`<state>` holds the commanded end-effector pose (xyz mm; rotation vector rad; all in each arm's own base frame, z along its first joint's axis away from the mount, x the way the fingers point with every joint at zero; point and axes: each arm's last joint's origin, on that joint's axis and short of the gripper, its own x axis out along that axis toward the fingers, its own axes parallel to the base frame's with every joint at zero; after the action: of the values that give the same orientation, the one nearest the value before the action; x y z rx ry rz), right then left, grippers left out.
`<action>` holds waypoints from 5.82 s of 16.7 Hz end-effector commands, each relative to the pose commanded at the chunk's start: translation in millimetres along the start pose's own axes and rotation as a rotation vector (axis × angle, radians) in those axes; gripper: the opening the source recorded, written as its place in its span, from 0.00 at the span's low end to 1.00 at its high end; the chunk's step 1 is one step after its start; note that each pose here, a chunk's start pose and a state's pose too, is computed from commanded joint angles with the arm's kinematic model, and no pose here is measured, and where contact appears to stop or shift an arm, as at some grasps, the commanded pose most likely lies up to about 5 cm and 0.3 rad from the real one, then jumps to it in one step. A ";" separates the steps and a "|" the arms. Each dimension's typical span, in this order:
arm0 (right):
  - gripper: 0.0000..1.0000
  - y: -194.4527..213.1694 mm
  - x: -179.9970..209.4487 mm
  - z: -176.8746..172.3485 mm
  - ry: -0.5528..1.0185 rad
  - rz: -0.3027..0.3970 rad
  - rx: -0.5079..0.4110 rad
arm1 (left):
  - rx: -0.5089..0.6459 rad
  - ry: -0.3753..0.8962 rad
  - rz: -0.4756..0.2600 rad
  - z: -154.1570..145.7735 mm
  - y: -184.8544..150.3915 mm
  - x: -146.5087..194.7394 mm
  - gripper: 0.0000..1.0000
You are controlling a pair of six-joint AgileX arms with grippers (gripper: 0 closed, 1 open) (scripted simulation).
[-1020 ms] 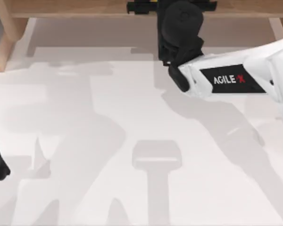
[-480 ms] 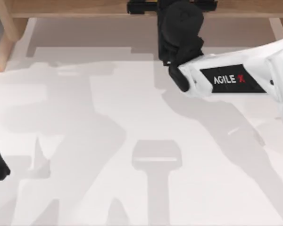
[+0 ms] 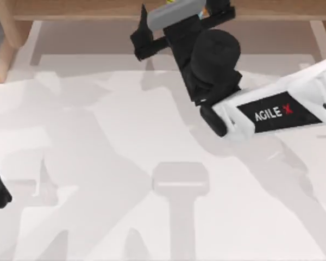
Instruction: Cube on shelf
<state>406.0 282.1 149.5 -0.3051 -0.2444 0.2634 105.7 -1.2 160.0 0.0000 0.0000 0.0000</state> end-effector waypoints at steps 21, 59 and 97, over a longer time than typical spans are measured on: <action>1.00 -349.6 -309.6 -121.8 0.350 0.020 -1.246 | 0.000 0.000 0.000 0.0 0.0 0.0 1.00; 0.00 -370.7 -291.8 -133.9 0.391 -0.021 -1.248 | 0.000 0.000 0.000 0.0 0.0 0.0 1.00; 0.00 -416.1 -120.2 -187.1 0.407 -0.025 -1.237 | 0.000 0.000 0.000 0.0 0.0 0.0 1.00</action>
<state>435.3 -184.8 88.4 -1.5601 0.0239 -0.0130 105.7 -1.2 160.0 0.0000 0.0000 0.0000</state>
